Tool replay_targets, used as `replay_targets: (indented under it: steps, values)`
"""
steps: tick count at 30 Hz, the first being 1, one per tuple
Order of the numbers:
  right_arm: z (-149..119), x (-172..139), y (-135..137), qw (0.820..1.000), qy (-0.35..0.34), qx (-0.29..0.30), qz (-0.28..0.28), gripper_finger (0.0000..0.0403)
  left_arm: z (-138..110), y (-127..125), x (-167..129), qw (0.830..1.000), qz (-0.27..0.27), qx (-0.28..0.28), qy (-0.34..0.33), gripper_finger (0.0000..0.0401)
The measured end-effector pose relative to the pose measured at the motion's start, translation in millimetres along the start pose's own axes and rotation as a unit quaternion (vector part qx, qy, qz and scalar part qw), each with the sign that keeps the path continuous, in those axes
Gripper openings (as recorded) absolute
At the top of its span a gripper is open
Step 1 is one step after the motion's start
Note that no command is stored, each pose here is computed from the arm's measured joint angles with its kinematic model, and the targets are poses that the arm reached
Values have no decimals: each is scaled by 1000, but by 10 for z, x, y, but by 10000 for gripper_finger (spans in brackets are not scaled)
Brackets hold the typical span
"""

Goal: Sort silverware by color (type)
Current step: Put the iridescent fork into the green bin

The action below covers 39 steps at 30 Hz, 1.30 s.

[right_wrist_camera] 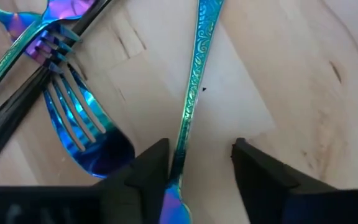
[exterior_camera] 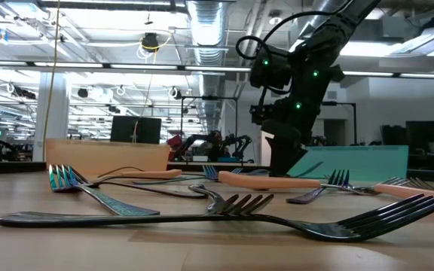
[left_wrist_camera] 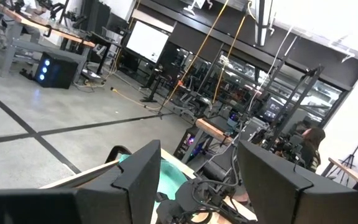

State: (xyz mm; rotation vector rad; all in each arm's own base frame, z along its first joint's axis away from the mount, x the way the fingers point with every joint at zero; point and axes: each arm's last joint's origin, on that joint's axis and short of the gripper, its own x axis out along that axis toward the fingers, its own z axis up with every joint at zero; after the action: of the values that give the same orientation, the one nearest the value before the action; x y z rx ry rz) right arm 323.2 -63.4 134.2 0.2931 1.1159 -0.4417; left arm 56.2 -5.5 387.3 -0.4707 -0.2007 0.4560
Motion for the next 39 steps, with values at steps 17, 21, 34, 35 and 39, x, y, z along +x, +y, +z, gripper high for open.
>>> replay_targets:
  steps: [17,21,34,35,39]
  values:
    - [60,-70,73,999,19,9,24,37,0,0,0,1000,1,0,0,197]
    - [226,-231,106,999,10,12,30,41,0,0,0,1000,0,0,0,197]
    - [512,-1267,-210,995,-89,18,34,45,4,0,-1,1000,0,-3,-1,197]
    - [499,-1395,-283,994,-102,27,32,45,5,0,-1,1000,0,-3,-1,197]
    - [350,-1807,-586,991,-122,54,-1,45,5,0,-1,1000,1,-4,-2,197]
